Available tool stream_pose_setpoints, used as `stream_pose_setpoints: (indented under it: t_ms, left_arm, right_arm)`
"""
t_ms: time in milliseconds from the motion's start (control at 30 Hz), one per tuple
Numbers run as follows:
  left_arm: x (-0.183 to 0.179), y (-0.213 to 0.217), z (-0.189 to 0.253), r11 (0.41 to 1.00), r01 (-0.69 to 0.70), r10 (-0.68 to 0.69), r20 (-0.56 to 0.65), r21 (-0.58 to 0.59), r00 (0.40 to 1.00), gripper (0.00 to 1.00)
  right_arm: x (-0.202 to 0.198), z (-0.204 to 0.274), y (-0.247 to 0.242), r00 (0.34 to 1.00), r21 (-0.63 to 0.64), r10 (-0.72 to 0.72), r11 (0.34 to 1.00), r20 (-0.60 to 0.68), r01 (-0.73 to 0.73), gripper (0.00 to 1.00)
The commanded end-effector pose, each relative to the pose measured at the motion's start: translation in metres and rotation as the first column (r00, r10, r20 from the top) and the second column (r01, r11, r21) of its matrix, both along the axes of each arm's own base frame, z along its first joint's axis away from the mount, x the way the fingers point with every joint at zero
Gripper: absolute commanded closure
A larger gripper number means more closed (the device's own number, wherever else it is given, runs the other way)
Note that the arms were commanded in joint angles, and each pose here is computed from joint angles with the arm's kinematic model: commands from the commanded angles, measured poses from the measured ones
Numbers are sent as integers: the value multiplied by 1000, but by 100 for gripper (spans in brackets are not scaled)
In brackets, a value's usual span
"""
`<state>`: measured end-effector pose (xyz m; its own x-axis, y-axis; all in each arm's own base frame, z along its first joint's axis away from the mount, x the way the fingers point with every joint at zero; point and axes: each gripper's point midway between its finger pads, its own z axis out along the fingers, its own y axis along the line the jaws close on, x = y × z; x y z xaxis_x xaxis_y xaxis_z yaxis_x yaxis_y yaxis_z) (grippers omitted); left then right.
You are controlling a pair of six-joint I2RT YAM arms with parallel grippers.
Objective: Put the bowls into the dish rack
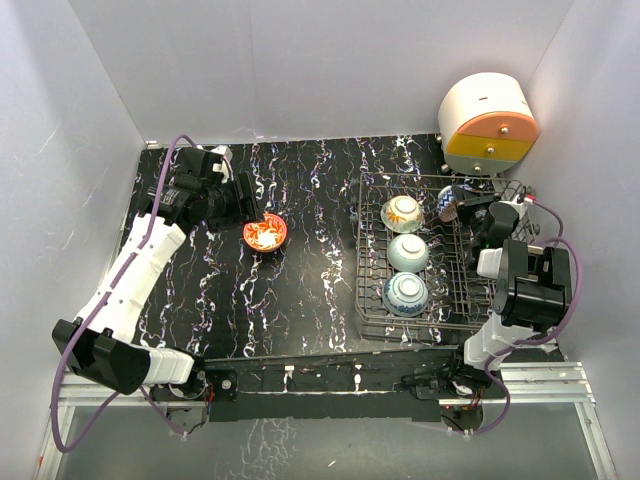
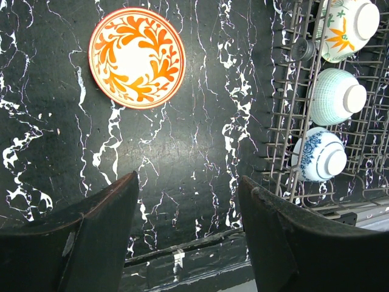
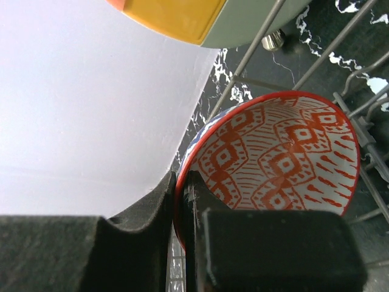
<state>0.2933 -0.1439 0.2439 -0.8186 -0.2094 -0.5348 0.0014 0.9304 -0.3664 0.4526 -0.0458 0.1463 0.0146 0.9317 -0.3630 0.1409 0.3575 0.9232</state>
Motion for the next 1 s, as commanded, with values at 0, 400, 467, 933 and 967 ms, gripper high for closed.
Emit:
stream_pose_setpoints:
  t_ms: [0, 400, 467, 933, 967]
  left_arm:
    - [-12, 3, 3, 1000, 7, -7, -1, -8, 1000, 36]
    - [-6, -1, 2, 1000, 10, -10, -3, -11, 1000, 36]
    - [-5, -2, 1, 1000, 11, -11, -4, -14, 1000, 36]
    - [-9, -5, 2, 999, 16, -16, -2, -41, 1000, 36]
    - [-10, -4, 2, 999, 16, -16, -3, -42, 1000, 36]
  right_arm:
    - [7, 58, -11, 967, 8, -15, 1000, 253, 13, 92]
    - [-22, -13, -28, 990, 180, -61, 983, 129, 37, 84]
    - [-29, -19, -32, 991, 188, -96, 979, 90, 78, 77]
    - [-69, -36, -68, 922, 101, -318, 933, -221, 346, 54]
    - [-70, -35, -68, 922, 84, -316, 936, -226, 341, 54]
